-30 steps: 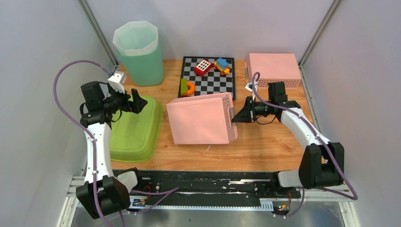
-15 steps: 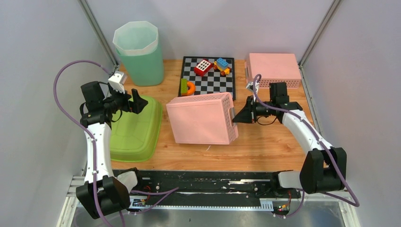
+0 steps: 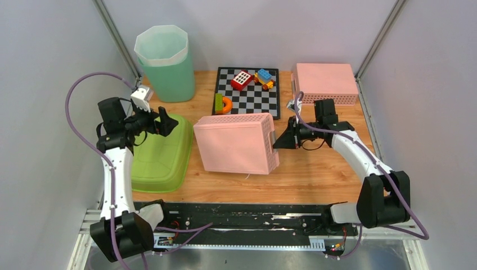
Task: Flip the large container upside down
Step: Turn the container upside down at the center of the board.
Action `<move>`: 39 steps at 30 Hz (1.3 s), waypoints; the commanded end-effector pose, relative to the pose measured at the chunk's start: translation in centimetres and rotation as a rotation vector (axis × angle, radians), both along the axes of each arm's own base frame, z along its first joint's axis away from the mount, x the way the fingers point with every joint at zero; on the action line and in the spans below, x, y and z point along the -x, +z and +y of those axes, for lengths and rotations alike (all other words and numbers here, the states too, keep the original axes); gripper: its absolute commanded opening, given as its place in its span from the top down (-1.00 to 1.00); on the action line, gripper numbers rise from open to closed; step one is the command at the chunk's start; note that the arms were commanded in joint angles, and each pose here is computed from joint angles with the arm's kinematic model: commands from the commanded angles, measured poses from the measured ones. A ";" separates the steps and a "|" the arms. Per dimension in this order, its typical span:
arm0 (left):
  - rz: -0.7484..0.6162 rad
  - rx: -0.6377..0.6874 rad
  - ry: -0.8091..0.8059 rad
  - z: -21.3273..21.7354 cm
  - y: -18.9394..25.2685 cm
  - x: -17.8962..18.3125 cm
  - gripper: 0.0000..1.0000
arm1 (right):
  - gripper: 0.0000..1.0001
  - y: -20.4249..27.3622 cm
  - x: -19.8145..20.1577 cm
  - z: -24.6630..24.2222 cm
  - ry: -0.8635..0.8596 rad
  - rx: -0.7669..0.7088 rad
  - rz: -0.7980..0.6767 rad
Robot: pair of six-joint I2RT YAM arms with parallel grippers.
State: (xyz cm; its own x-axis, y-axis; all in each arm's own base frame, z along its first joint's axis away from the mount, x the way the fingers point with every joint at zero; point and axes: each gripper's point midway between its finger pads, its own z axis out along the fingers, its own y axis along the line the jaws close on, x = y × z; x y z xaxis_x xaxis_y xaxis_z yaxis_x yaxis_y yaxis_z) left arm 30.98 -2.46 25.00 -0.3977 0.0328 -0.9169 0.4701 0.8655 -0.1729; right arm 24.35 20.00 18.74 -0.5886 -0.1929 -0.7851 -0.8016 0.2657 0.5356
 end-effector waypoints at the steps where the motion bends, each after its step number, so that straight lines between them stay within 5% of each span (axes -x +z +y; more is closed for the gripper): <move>1: -0.019 0.009 -0.025 -0.7 0.2 0.2 -1.00 | 0.93 -1.2 0.9 1.2 0.061 0.016 -0.006; 12: 0.056 0.041 -0.139 -4.2 -1.7 -0.2 -1.00 | 0.89 -5.2 0.0 1.1 0.037 0.078 0.109; 20: 0.156 -0.056 -0.283 -7.5 -4.0 0.5 -1.00 | 0.88 -7.8 -0.6 0.9 0.025 0.126 0.208; 39: 0.240 0.083 -0.459 -11.5 -6.7 2.3 -1.00 | 0.88 -9.1 -1.8 0.1 -0.010 0.159 0.259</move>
State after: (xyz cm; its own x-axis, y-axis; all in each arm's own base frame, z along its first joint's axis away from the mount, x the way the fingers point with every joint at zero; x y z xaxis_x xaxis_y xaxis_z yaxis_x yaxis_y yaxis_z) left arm 29.46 -12.32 19.07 -0.5439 0.1755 -0.8206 0.7061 0.6242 -0.3345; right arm 25.60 20.48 9.35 -0.7718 -0.2941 -0.5638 -0.6359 0.3630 0.6811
